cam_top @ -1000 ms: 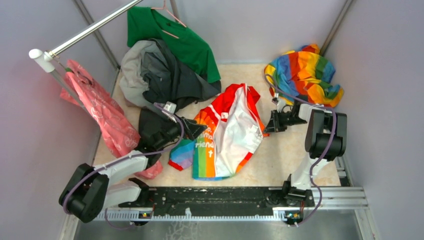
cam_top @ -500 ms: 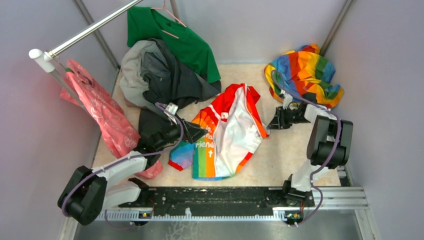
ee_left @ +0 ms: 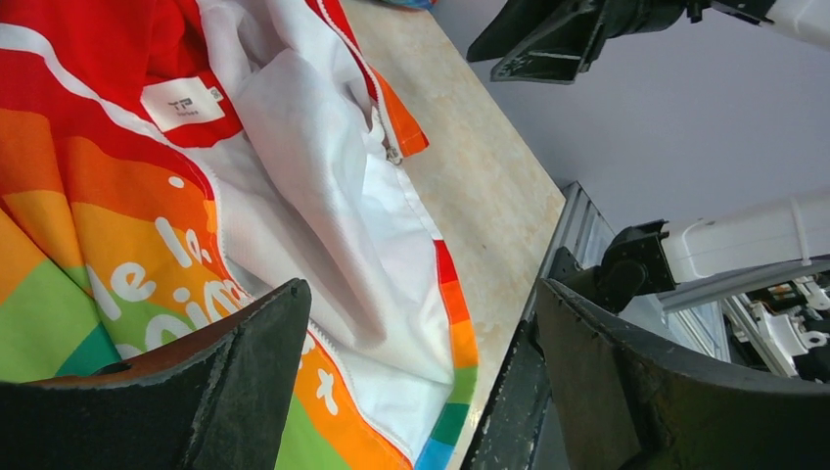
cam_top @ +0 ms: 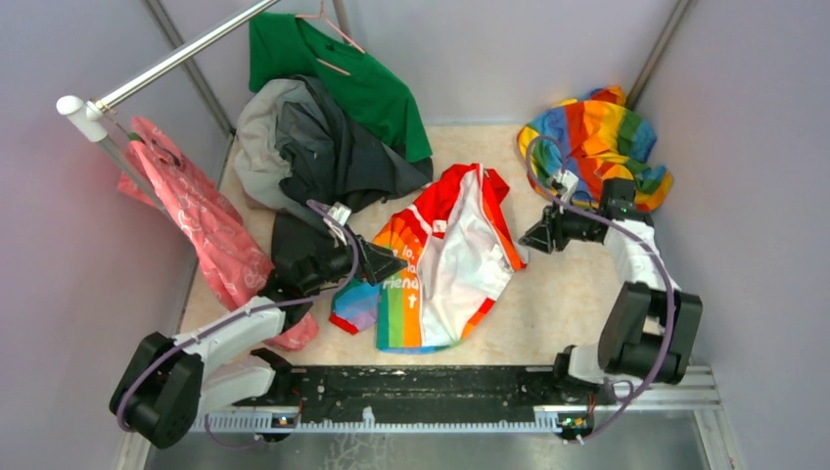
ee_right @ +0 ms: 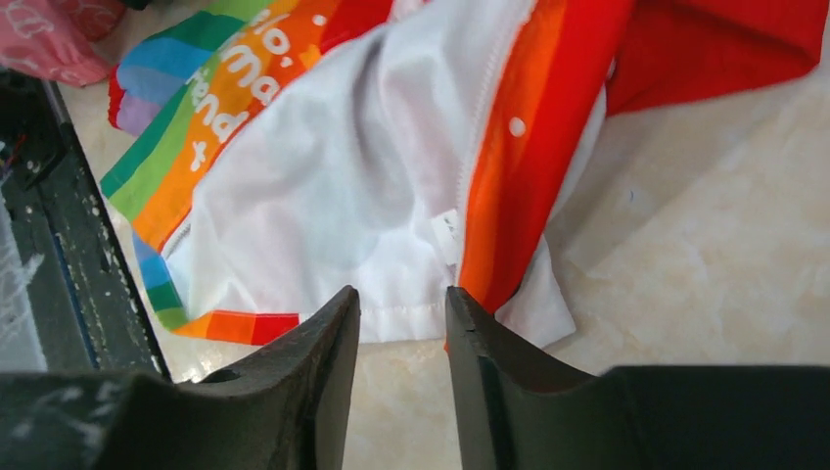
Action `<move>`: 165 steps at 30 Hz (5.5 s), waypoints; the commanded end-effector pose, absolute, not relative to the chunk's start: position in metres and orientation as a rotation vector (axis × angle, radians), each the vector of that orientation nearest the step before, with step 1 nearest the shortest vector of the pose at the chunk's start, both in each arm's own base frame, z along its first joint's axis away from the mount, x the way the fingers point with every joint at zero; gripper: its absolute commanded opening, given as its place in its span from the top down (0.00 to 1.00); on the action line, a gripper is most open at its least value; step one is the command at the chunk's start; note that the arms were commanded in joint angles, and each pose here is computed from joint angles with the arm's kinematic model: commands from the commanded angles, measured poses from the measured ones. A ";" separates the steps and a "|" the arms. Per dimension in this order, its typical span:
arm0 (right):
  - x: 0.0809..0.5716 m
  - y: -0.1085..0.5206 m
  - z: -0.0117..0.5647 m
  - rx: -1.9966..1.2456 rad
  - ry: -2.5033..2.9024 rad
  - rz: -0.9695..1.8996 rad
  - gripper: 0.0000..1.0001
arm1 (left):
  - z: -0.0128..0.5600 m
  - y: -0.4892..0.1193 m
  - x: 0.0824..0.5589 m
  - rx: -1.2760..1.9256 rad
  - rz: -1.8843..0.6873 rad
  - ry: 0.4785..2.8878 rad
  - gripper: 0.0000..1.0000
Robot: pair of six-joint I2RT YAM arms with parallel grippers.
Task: Zip up the jacket
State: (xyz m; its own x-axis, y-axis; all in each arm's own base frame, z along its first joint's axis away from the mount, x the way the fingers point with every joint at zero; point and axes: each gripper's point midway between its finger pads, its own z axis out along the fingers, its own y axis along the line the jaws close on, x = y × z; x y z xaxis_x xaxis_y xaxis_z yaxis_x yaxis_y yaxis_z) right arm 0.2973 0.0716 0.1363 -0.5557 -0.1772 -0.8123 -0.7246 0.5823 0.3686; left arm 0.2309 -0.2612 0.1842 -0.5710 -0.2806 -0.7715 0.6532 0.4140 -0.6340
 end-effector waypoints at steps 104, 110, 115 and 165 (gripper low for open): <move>0.225 0.315 0.137 -0.791 2.041 1.640 0.98 | 0.118 -0.264 0.172 0.312 -1.438 2.115 0.25; 0.221 0.316 0.140 -0.798 2.033 1.681 0.97 | 0.110 -0.273 0.169 0.345 -1.436 2.161 0.29; 0.219 0.316 0.141 -0.804 2.026 1.702 0.96 | 0.100 -0.280 0.169 0.376 -1.436 2.213 0.53; 0.166 0.315 0.134 -1.310 1.716 1.826 1.00 | 0.125 -0.274 0.173 0.515 -1.420 1.985 1.00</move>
State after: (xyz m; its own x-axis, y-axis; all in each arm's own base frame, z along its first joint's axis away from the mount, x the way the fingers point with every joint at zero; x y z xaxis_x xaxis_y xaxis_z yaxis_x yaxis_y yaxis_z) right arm 0.1608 0.3084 0.1098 -0.5904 -0.3650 -0.7199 -0.7234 -0.1562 0.6725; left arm 0.1688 -0.2795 0.1260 -0.7333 -0.0267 -0.6793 0.6389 0.3145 -0.7021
